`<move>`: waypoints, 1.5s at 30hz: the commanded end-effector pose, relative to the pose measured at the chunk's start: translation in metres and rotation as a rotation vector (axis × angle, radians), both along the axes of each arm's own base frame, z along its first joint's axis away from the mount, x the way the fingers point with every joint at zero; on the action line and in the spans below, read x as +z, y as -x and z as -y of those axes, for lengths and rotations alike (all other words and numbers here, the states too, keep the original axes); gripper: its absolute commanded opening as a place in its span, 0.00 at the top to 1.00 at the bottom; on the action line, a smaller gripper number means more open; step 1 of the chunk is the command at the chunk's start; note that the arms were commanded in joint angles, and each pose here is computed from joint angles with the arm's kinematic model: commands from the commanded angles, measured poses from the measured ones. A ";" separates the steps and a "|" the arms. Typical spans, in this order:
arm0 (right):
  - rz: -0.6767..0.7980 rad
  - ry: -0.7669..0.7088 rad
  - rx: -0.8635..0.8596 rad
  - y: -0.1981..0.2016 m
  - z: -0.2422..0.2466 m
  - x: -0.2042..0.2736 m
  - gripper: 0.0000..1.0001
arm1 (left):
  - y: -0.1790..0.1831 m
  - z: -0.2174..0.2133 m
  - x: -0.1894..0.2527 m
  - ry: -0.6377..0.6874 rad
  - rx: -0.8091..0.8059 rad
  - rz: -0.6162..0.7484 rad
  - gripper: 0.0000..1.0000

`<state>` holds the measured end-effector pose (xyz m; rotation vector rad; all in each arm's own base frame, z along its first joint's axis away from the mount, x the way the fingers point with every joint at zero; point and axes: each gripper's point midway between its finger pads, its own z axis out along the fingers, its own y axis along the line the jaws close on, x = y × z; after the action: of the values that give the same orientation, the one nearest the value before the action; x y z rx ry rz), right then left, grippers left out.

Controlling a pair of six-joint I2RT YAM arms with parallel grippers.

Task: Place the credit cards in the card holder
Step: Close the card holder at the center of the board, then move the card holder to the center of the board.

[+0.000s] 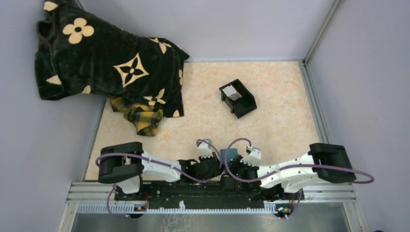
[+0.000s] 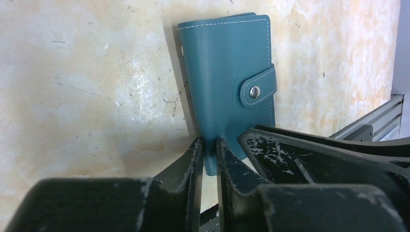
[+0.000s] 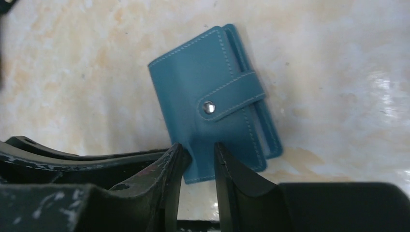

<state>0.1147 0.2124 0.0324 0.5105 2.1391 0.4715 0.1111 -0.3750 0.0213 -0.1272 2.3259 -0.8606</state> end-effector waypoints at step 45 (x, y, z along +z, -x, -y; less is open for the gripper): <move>-0.202 0.431 0.180 -0.042 0.031 -0.017 0.75 | -0.048 -0.093 0.021 -0.312 0.124 0.214 0.65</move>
<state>0.1537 0.1577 0.0194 0.1475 2.3820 -0.0311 0.1491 -0.3075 0.0442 -0.0365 2.2359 -0.5443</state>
